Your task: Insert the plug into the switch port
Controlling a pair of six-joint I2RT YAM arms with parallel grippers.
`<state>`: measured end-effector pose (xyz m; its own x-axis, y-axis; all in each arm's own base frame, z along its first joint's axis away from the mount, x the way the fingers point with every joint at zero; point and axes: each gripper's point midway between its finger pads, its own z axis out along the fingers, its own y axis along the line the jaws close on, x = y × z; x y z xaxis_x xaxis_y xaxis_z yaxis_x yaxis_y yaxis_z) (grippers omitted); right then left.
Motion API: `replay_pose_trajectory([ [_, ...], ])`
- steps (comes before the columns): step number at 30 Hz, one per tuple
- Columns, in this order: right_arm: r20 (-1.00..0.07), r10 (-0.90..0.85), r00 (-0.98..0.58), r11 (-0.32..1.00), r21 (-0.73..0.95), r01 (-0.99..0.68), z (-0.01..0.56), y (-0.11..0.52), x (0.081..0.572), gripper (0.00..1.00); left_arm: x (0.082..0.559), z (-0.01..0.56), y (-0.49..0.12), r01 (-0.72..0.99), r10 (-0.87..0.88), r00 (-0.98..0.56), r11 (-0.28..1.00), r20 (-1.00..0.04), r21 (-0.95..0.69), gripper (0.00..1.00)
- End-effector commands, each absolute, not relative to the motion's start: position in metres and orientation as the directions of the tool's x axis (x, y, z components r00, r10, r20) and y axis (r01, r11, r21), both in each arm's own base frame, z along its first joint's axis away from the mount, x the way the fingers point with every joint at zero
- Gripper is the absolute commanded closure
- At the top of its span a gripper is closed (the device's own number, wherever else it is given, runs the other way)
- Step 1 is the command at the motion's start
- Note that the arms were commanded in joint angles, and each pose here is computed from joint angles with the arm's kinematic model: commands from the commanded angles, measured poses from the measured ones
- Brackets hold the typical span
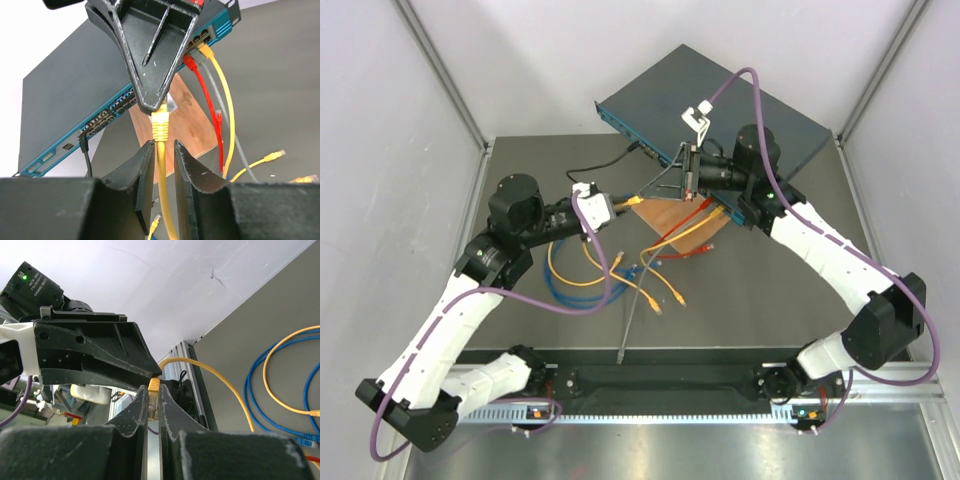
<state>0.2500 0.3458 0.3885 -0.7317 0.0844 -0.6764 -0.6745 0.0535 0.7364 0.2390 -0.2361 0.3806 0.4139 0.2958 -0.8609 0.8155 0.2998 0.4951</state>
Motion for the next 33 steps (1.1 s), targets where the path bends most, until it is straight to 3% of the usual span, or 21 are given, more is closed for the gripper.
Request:
replay_pose_trajectory([
  [1, -0.721, 0.101, -0.685, -0.002, 0.689, -0.725, 0.410, 0.344, 0.241, 1.00, 0.242, 0.382, -0.233, 0.782, 0.308, 0.451, 0.316, -0.838, 0.537, 0.73],
  [10, -0.724, 0.099, -0.683, 0.003, 0.687, -0.727, 0.409, 0.343, 0.241, 1.00, 0.243, 0.379, -0.227, 0.770, 0.330, 0.446, 0.333, -0.832, 0.544, 0.76],
  [14, -0.728, 0.097, -0.679, 0.015, 0.683, -0.730, 0.405, 0.343, 0.243, 1.00, 0.239, 0.382, -0.230, 0.783, 0.308, 0.440, 0.328, -0.844, 0.528, 1.00],
  [15, -0.729, 0.098, -0.677, 0.025, 0.682, -0.731, 0.406, 0.343, 0.244, 1.00, 0.238, 0.382, -0.232, 0.792, 0.298, 0.433, 0.324, -0.851, 0.517, 1.00],
  [16, -0.740, 0.096, -0.665, 0.035, 0.671, -0.741, 0.404, 0.343, 0.246, 0.96, 0.236, 0.385, -0.233, 0.804, 0.284, 0.414, 0.330, -0.865, 0.494, 1.00],
  [17, -0.746, 0.101, -0.658, 0.048, 0.664, -0.746, 0.405, 0.341, 0.248, 0.85, 0.237, 0.384, -0.235, 0.818, 0.281, 0.390, 0.331, -0.877, 0.469, 1.00],
  [18, -0.748, 0.112, -0.654, 0.069, 0.663, -0.746, 0.407, 0.338, 0.252, 0.62, 0.238, 0.385, -0.235, 0.826, 0.277, 0.362, 0.348, -0.890, 0.444, 1.00],
  [20, -0.767, 0.136, -0.627, 0.091, 0.640, -0.763, 0.415, 0.331, 0.259, 0.38, 0.238, 0.382, -0.241, 0.866, 0.273, 0.257, 0.360, -0.927, 0.346, 1.00],
  [21, -0.774, 0.168, -0.611, 0.127, 0.632, -0.765, 0.423, 0.321, 0.269, 0.21, 0.238, 0.381, -0.243, 0.874, 0.277, 0.223, 0.369, -0.935, 0.318, 1.00],
  [23, -0.795, 0.201, -0.572, 0.174, 0.603, -0.778, 0.434, 0.307, 0.278, 0.08, 0.227, 0.371, -0.256, 0.904, 0.301, 0.159, 0.338, -0.940, 0.261, 1.00],
  [26, -0.821, 0.282, -0.497, 0.249, 0.563, -0.788, 0.459, 0.274, 0.293, 0.05, 0.216, 0.356, -0.275, 0.893, 0.368, 0.147, 0.351, -0.918, 0.283, 1.00],
  [30, -0.832, 0.392, -0.392, 0.382, 0.535, -0.754, 0.479, 0.216, 0.310, 0.04, 0.202, 0.342, -0.299, 0.894, 0.390, 0.025, 0.404, -0.920, 0.195, 1.00],
  [33, -0.825, 0.450, -0.343, 0.508, 0.552, -0.661, 0.478, 0.167, 0.314, 0.03, 0.201, 0.337, -0.312, 0.836, 0.299, -0.148, 0.547, -0.943, 0.042, 1.00],
])
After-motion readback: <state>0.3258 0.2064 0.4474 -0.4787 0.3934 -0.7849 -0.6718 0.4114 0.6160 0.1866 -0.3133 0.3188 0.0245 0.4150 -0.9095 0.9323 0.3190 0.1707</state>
